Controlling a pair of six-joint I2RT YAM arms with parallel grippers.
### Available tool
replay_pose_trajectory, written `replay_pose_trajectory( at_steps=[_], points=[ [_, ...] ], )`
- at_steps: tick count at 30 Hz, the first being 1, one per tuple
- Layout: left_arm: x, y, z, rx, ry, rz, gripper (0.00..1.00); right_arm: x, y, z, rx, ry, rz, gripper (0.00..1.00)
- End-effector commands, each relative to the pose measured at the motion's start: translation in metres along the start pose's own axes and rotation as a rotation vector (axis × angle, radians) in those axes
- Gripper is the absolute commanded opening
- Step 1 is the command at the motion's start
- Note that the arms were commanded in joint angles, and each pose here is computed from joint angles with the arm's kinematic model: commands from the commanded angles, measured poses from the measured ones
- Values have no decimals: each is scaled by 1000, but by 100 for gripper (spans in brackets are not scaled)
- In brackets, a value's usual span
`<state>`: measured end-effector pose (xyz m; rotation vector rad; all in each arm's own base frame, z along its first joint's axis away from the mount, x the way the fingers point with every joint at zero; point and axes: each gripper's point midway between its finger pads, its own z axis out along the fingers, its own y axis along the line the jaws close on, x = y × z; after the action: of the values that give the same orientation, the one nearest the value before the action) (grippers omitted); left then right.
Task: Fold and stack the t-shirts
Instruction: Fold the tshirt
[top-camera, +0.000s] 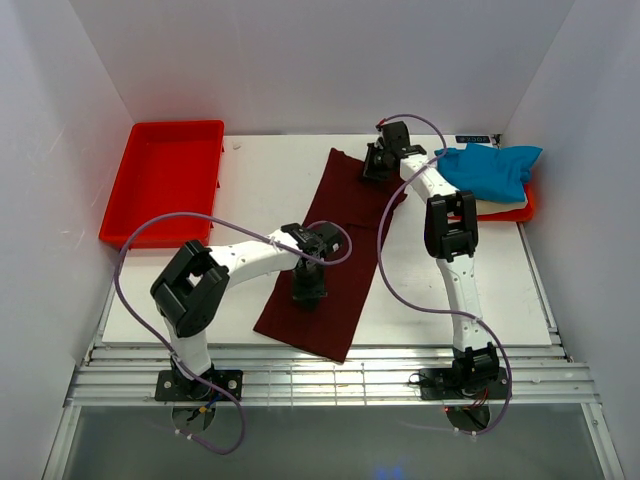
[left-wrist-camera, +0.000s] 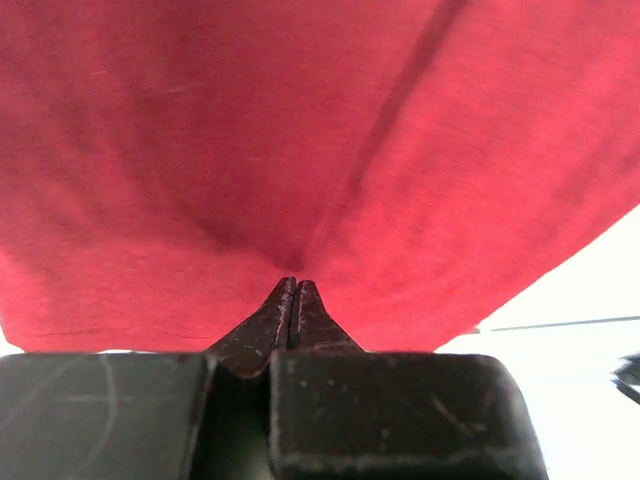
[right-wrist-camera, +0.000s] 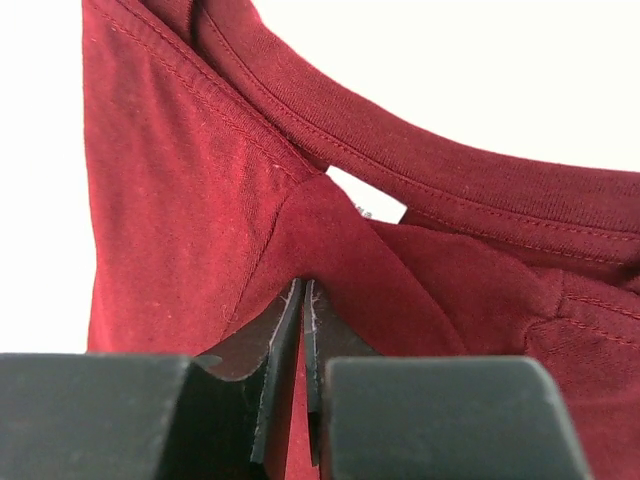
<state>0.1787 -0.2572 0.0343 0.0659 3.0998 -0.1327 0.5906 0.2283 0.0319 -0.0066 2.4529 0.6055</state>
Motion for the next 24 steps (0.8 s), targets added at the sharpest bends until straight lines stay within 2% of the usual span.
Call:
replay_pose_trajectory(
  at_steps=[1,9,13,14,15,16,18,19,21,22,24],
  points=[
    [-7,-27,-16,82,-15,19,0,17,12,24,-113,37,47,12],
    [-4,-56,-12,106,-4,72,0,3,29,30,-211,-20,77,13],
    [-18,-66,-29,116,-109,93,0,-12,47,18,-279,-54,42,16],
    [-28,-68,-41,121,-169,94,0,-16,51,12,-288,-66,23,17],
    [-39,-65,-49,104,-230,87,0,-24,59,5,-297,-92,-9,23],
    [-46,-65,-57,105,-272,88,0,-47,74,-21,-312,-159,-90,27],
    [-68,-67,-90,132,-440,83,0,-61,81,-44,-274,-227,-165,32],
    [-74,-65,-101,136,-498,92,0,-89,98,-82,-280,-318,-214,33],
    [-85,-59,-131,180,-643,74,0,-103,103,-111,-242,-381,-273,34],
    [-93,-48,-139,152,-718,56,0,-121,113,-146,-235,-443,-300,34],
    [-99,-37,-150,140,-803,58,0,-120,113,-166,-189,-448,-325,34]
  ],
)
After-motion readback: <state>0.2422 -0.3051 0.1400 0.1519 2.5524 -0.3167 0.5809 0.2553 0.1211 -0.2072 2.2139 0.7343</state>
